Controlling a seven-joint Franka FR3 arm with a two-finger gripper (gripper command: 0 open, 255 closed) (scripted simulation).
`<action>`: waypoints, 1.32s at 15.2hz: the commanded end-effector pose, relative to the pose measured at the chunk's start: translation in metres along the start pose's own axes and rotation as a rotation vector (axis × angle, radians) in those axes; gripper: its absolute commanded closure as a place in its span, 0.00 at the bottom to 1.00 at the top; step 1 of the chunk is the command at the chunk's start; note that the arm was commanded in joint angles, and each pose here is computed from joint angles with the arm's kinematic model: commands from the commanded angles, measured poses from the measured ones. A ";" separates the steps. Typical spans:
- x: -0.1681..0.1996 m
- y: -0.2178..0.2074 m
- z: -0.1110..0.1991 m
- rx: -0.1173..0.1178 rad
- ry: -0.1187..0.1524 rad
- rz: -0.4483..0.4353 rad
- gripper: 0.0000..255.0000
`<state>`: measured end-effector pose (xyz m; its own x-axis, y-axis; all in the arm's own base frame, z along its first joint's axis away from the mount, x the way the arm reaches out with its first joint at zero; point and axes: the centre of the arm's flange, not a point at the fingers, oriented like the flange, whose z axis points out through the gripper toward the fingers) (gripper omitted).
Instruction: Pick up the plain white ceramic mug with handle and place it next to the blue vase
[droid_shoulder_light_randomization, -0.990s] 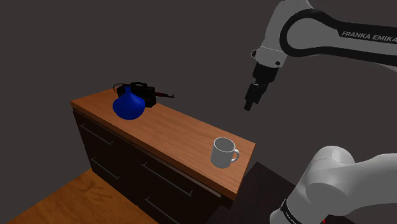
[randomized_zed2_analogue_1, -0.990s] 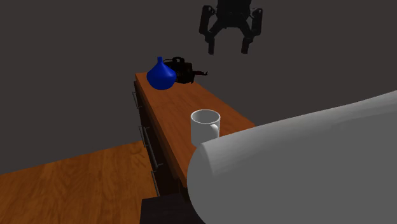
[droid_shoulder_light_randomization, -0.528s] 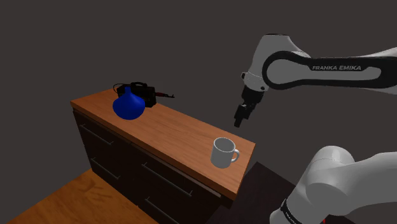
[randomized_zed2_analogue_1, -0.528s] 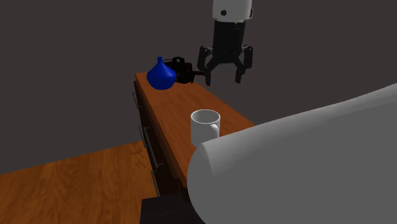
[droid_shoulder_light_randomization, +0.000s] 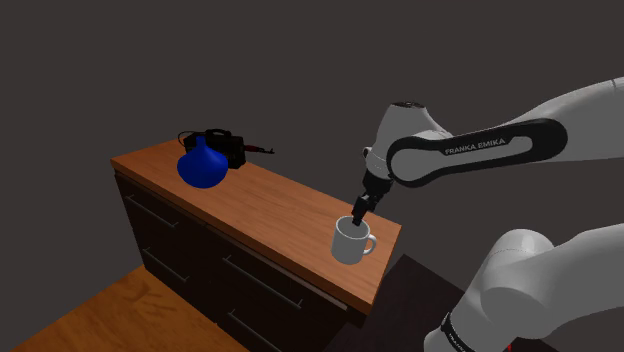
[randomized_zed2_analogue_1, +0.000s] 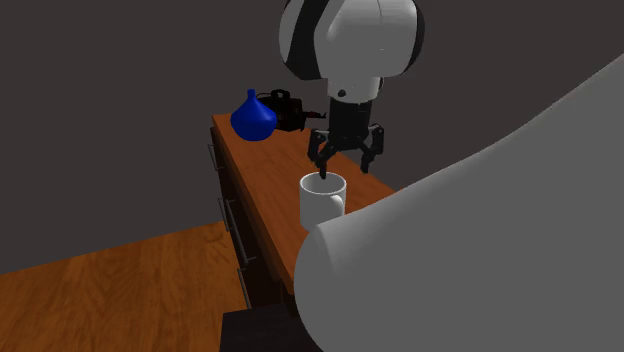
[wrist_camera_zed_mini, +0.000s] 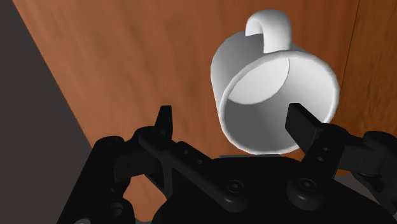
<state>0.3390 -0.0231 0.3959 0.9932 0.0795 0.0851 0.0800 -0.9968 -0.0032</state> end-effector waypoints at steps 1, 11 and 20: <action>0.002 0.001 0.015 -0.001 0.004 0.000 0.00; 0.002 0.001 0.050 -0.001 0.004 0.000 0.00; 0.002 0.001 0.050 -0.001 0.004 0.000 1.00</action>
<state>0.3453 -0.0240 0.3463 0.9929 0.0793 0.0891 0.0798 -0.9968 -0.0018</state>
